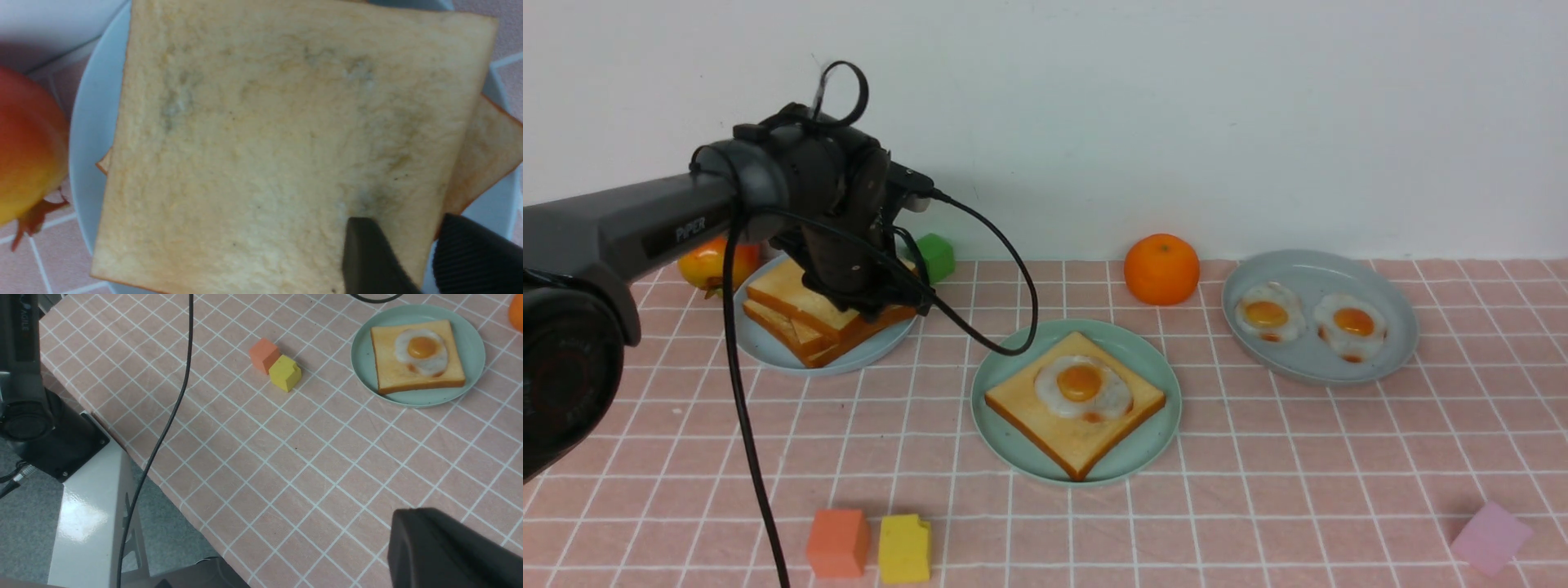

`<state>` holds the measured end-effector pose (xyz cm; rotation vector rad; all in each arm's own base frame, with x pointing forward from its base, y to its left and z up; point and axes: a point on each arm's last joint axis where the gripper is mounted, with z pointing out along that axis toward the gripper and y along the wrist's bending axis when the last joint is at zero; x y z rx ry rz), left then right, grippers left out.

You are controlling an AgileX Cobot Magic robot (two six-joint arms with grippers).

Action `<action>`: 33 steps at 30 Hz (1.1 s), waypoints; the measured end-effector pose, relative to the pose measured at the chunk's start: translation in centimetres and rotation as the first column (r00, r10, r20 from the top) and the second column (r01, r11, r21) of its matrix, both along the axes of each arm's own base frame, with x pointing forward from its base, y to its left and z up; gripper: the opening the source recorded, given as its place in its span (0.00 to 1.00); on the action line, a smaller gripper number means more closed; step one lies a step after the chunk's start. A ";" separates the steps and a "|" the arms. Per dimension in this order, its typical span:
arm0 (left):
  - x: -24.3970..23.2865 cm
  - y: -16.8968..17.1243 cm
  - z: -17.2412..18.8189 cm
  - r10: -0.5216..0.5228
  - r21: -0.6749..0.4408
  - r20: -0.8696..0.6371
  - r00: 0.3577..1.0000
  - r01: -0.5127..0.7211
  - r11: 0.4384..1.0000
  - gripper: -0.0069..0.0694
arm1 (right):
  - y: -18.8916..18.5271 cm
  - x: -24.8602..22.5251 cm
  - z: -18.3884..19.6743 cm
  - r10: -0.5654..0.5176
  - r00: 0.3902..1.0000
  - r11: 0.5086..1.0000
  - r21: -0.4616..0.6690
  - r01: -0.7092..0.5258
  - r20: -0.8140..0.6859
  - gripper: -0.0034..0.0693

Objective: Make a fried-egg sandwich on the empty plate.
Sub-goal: Use the left arm to grab a slice of bread, then use the left arm to place a slice of bread on the fried egg in the middle

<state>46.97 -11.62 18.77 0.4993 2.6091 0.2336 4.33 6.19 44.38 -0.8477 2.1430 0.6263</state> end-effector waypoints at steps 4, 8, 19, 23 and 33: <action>0.0 0.0 0.0 -0.005 0.006 0.006 1.000 0.004 1.000 0.18 | 0.0 0.0 0.0 0.000 1.000 1.000 0.002 0.000 -0.003 0.08; 0.0 0.0 0.1 -0.008 0.012 0.010 1.000 0.008 1.000 0.16 | 0.0 0.0 0.0 0.000 1.000 1.000 0.002 0.000 -0.003 0.08; -1.5 0.2 6.8 0.012 -0.067 0.123 0.992 -0.004 0.998 0.15 | 0.0 0.0 0.0 -0.003 1.000 1.000 0.000 0.003 0.001 0.08; -3.1 -0.3 9.8 0.015 -0.106 0.135 0.991 -0.001 0.994 0.14 | -0.4 0.0 0.1 -0.018 1.000 1.000 -0.007 0.018 0.023 0.08; -10.3 -12.7 11.1 -0.301 -0.112 0.083 0.950 0.309 0.944 0.14 | -3.5 -2.2 0.7 -0.052 0.996 0.994 0.104 0.044 0.070 0.08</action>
